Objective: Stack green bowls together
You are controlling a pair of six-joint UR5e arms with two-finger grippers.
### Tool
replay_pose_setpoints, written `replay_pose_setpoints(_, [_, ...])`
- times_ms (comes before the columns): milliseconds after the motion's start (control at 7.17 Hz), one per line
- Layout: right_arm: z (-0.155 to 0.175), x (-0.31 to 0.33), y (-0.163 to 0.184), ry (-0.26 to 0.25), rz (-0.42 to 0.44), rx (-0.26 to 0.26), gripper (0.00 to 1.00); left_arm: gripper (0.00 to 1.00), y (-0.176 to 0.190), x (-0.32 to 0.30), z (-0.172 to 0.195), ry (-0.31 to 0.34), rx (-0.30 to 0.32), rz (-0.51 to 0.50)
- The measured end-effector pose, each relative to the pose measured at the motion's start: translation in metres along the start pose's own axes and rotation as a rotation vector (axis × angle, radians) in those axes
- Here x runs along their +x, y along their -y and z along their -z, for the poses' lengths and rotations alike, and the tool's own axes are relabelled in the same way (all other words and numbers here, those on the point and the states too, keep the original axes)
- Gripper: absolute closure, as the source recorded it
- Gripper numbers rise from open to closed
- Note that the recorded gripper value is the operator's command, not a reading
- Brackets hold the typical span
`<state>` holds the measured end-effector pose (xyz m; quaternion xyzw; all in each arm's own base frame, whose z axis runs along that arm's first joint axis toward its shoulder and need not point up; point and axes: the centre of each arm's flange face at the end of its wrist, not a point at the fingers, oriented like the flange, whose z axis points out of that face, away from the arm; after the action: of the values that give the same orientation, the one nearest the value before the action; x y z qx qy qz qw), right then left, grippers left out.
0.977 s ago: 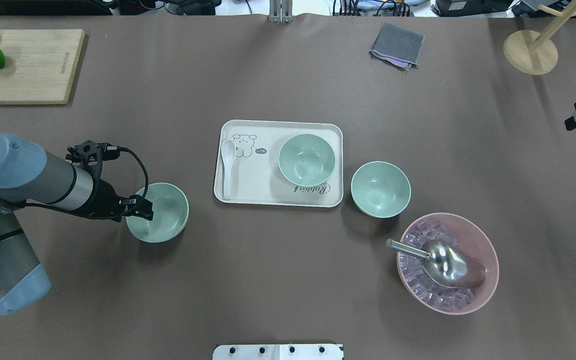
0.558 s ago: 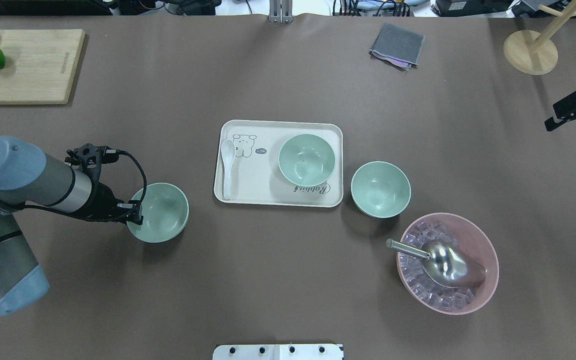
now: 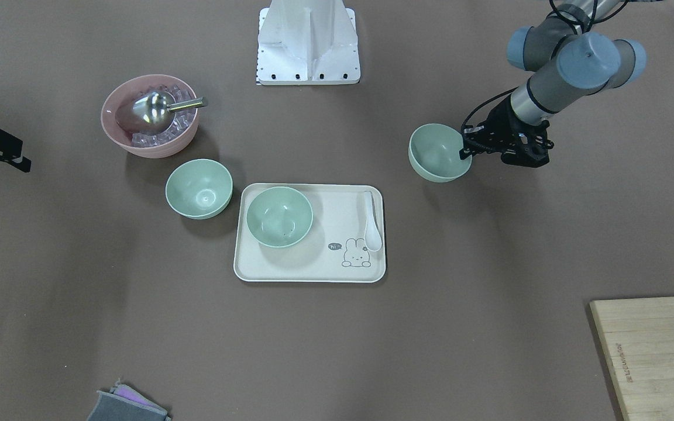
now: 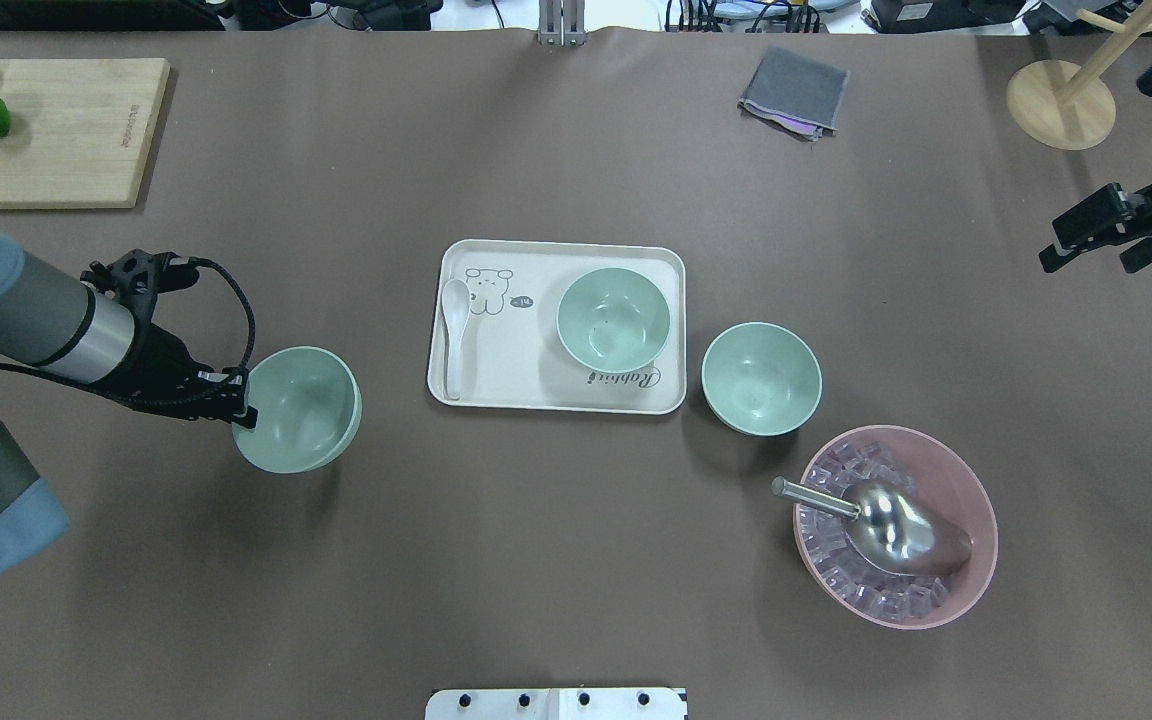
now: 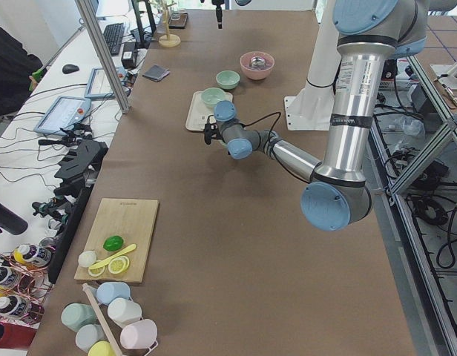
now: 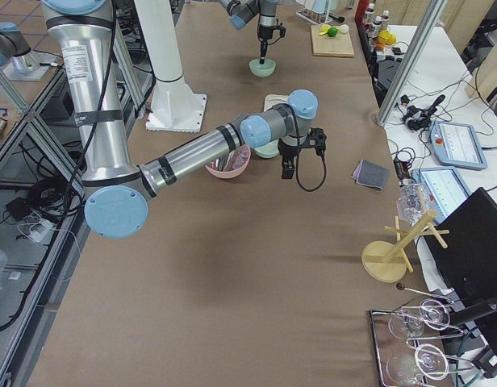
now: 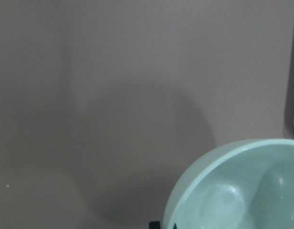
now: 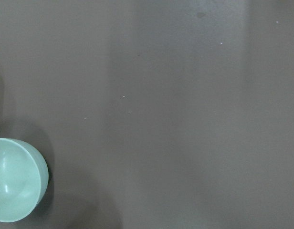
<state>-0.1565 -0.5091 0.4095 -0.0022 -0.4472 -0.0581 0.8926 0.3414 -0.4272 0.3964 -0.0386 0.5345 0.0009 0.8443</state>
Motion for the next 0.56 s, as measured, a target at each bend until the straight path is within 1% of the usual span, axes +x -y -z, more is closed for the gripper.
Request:
replay_pose_setpoints(279, [-0.016, -0.054, 0.016, 0.023, 0.047, -0.018, 0.0, 1.0, 0.018, 0.044, 0.015, -0.06, 0.01, 0.043])
replay_pose_setpoints(419, [-0.033, -0.082, 0.024, 0.037, 0.103, -0.013, 0.0, 1.0, 0.026, 0.072, 0.019, -0.088, 0.018, 0.077])
replay_pose_setpoints(558, [-0.065, -0.103, 0.032, 0.048, 0.197, 0.013, 0.0, 1.0, 0.034, 0.098, 0.022, -0.112, 0.023, 0.106])
